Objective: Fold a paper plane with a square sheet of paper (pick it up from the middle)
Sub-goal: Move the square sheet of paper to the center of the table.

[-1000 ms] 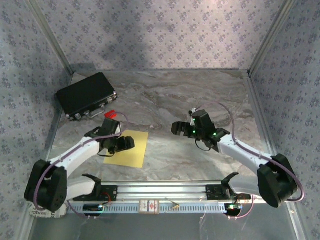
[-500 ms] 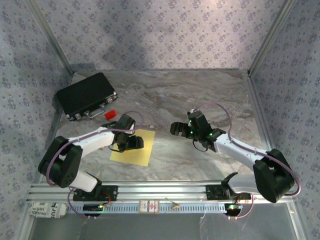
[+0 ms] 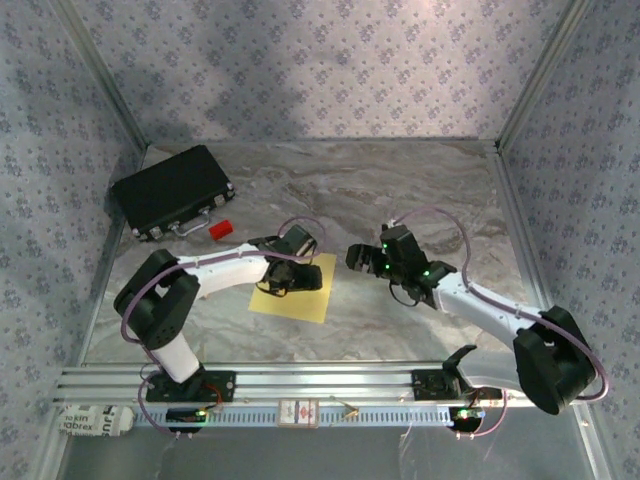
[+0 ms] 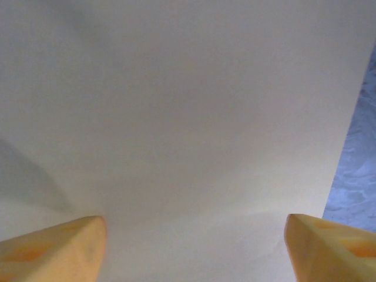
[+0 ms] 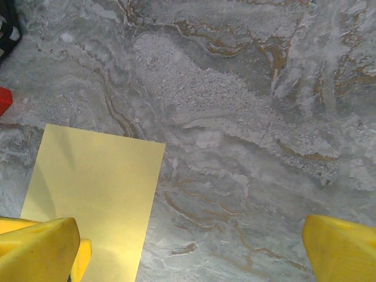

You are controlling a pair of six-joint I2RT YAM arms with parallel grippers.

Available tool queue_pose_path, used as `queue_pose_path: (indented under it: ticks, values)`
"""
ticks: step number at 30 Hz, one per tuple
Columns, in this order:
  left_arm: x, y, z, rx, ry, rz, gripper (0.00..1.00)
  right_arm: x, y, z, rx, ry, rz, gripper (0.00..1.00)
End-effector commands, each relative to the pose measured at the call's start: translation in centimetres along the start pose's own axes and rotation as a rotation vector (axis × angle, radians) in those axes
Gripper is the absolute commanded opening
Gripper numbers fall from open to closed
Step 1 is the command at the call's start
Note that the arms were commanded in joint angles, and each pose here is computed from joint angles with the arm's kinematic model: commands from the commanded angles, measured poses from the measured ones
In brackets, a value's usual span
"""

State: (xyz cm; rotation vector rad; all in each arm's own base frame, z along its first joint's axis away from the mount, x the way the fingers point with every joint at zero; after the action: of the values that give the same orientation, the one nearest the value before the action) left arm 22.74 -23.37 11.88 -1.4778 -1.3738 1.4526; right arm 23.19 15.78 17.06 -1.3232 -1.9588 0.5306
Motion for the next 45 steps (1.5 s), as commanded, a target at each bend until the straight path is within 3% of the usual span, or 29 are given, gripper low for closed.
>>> queue_pose_path:
  ticks: [1, 7, 10, 15, 32, 45]
  values:
    - [0.2, -1.9, -1.1, -0.101, 0.072, -0.068, 0.99, -0.5, -0.8, 0.0, -0.037, 0.017, 0.025, 0.99]
    - [0.7, -4.7, -1.7, -0.212, 0.336, -0.101, 1.00, -0.7, -1.3, 0.0, -0.063, 0.022, 0.032, 0.99]
    - [1.2, -5.1, -1.7, -0.182, 0.410, -0.051, 1.00, -0.8, -1.5, 0.1, -0.086, 0.036, 0.034, 0.99]
    - [2.6, -4.2, -2.7, -0.051, 0.283, 0.067, 0.99, -1.1, -1.8, 0.3, -0.103, 0.059, 0.049, 0.99]
    - [2.1, 0.2, -2.4, 0.102, 0.185, -0.019, 0.88, -1.8, -2.1, 1.0, -0.093, 0.076, 0.083, 0.99]
    - [0.0, 2.4, -0.8, 0.097, -0.020, -0.044, 0.81, -4.1, -3.1, 1.4, -0.070, 0.202, 0.181, 0.99]
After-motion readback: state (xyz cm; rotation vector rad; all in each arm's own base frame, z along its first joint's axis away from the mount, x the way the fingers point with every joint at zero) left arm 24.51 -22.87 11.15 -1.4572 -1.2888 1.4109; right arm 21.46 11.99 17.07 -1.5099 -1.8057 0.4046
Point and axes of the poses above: each hand's point on the last joint's axis, 136 mm out from that joint toward the fingers, its own y axis out along the fingers, its own x axis along the line the jaws close on, z = x × y, the point moved 9 cm from there along -y, back along the fingers, and after that the axes turned 12 degrees about -y, right-handed, at the moved point
